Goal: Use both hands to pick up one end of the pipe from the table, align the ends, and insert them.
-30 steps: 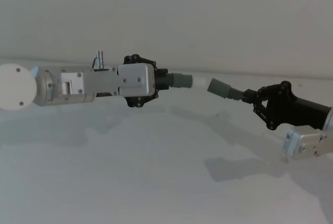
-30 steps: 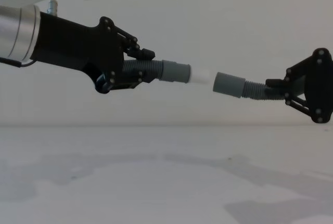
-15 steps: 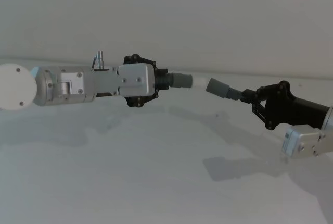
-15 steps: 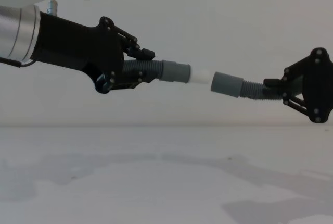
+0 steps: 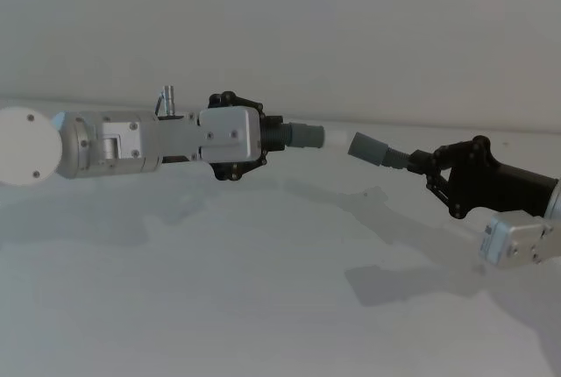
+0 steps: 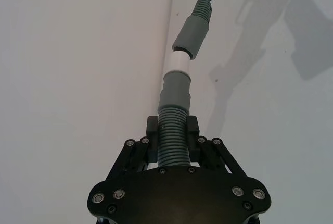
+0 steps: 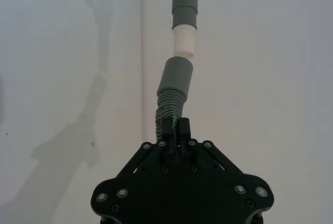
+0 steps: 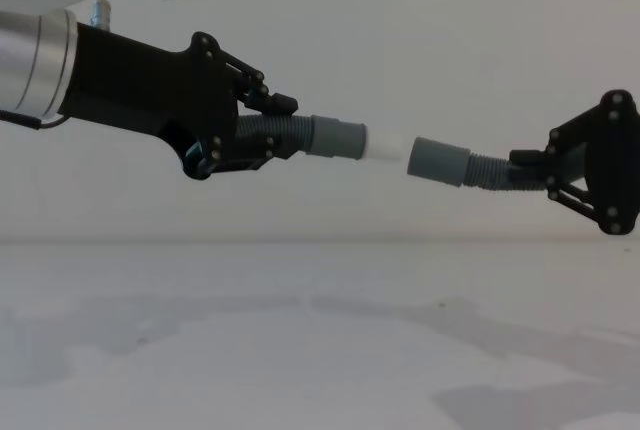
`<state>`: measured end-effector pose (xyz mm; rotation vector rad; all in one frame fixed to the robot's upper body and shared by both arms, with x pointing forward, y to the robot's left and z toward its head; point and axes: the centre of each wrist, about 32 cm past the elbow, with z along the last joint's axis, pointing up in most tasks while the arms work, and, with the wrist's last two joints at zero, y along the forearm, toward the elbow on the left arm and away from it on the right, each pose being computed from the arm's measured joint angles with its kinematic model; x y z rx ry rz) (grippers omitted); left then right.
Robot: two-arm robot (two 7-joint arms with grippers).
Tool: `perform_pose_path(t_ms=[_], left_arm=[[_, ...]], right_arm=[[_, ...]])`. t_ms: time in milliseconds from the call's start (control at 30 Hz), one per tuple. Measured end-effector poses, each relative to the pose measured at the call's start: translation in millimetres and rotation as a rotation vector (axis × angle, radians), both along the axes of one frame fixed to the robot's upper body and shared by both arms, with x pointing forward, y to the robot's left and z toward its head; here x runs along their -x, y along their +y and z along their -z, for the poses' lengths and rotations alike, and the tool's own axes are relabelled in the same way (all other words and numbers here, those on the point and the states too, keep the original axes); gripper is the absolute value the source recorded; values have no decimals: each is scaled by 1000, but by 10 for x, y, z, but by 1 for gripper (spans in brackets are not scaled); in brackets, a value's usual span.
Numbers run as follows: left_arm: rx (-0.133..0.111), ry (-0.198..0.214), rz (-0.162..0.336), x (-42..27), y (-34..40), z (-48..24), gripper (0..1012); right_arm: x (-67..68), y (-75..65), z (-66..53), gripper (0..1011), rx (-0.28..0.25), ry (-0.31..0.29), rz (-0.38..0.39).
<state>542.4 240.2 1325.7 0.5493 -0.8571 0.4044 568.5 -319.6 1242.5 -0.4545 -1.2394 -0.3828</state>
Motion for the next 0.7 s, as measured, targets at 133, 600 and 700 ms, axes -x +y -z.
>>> perform_pose_path(t_ms=[133,600,700], left_arm=[[0,0,0,0,0,0,300],[0,0,0,0,0,0,300],[0,0,0,0,0,0,300]], right_arm=[[-3,-2,-5,46,-3,-3,-5],[-19,25,-21,46,-11,-12,-17],[-21,38,-22,46,-12,-14,-20]])
